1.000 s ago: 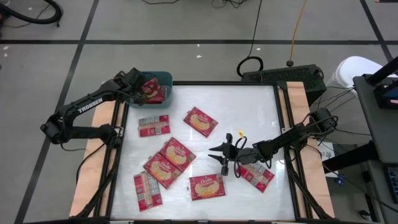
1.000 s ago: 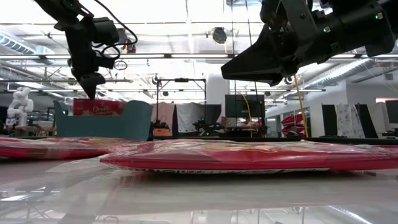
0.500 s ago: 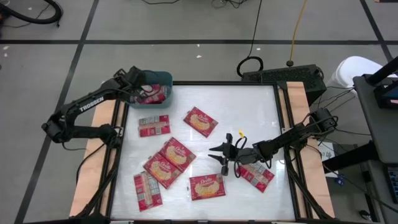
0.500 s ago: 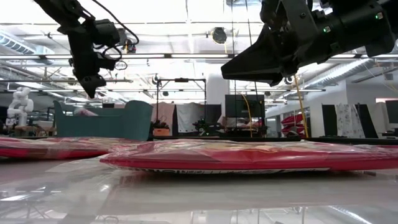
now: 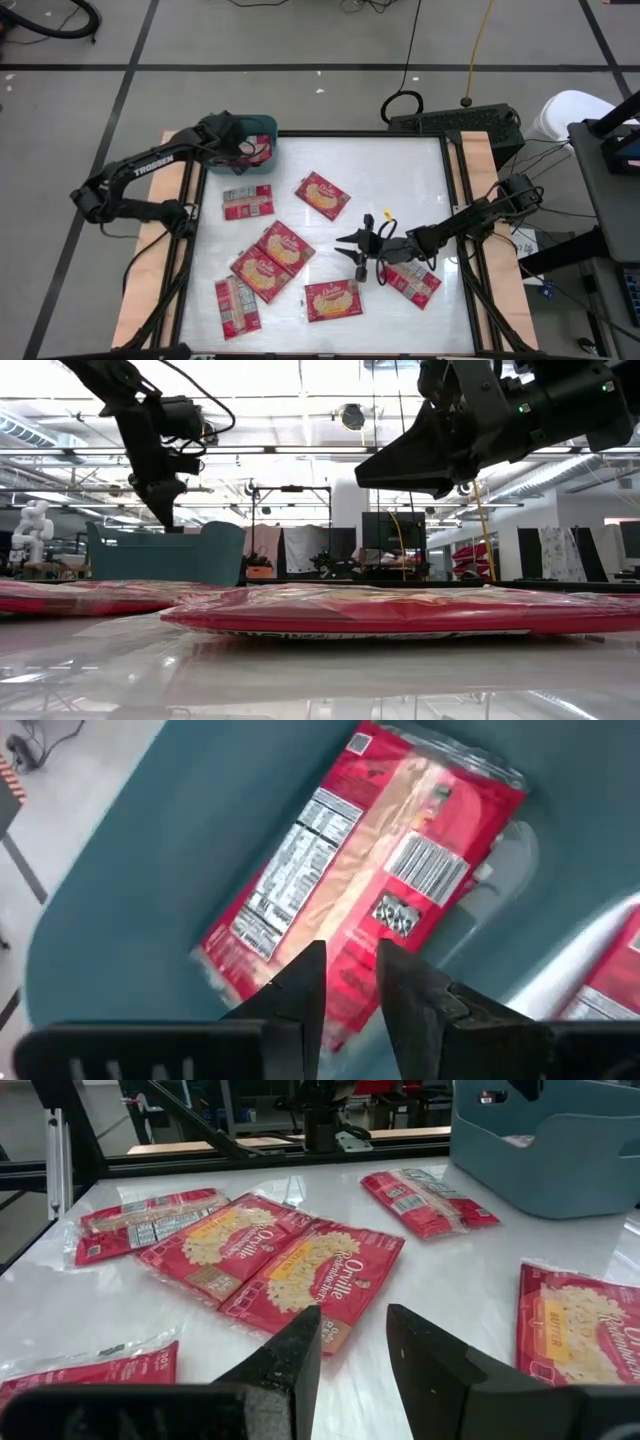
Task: Sort popcorn bags into baskets
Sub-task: Put the red popcorn bag into the blue bin
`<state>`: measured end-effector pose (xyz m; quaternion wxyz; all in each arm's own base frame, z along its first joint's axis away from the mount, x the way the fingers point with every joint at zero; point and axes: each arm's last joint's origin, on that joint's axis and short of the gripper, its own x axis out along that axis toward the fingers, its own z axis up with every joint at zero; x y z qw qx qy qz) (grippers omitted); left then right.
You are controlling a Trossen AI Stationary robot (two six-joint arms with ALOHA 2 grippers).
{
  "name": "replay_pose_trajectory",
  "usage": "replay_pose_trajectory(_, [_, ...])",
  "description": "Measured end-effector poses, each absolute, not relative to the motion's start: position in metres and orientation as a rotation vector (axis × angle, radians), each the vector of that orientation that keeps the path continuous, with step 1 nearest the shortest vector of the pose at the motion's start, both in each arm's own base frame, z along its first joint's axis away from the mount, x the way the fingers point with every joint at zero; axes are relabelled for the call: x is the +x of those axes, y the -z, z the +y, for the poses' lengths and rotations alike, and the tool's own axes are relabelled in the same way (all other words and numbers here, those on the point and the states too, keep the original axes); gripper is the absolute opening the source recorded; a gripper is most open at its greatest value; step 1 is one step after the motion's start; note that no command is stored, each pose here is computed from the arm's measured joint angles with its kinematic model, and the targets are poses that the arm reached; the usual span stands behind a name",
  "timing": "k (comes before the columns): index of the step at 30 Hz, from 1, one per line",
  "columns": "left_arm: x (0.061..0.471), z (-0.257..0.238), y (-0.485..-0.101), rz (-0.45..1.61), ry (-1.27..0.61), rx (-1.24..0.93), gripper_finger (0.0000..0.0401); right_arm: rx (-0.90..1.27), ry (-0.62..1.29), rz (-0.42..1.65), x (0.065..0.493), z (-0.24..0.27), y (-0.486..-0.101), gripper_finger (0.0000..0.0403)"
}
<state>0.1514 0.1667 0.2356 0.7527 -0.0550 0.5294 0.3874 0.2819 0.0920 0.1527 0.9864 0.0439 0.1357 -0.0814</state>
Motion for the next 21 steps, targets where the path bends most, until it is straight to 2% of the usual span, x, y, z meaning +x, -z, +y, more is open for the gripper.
replay_pose_trajectory(4, [0.155, 0.172, -0.216, 1.256, -0.810, -0.211, 0.0157, 0.090, 0.172, 0.273, 0.283, 0.090, -0.153, 0.0112])
replay_pose_trajectory(8, [0.160, 0.181, -0.196, 1.334, -0.863, -0.266, 0.0227, 0.090, 0.170, 0.273, 0.283, 0.090, -0.153, 0.0112])
replay_pose_trajectory(11, [0.162, 0.191, -0.185, 1.332, -0.889, -0.293, 0.0261, 0.090, 0.171, 0.273, 0.283, 0.090, -0.153, 0.0112])
replay_pose_trajectory(15, [0.159, 0.203, -0.175, 1.313, -0.911, -0.372, 0.0273, 0.090, 0.170, 0.273, 0.283, 0.090, -0.153, 0.0112])
replay_pose_trajectory(21, [0.153, 0.212, -0.170, 1.333, -0.842, -0.354, 0.0248, 0.090, 0.169, 0.273, 0.283, 0.090, -0.153, 0.0112])
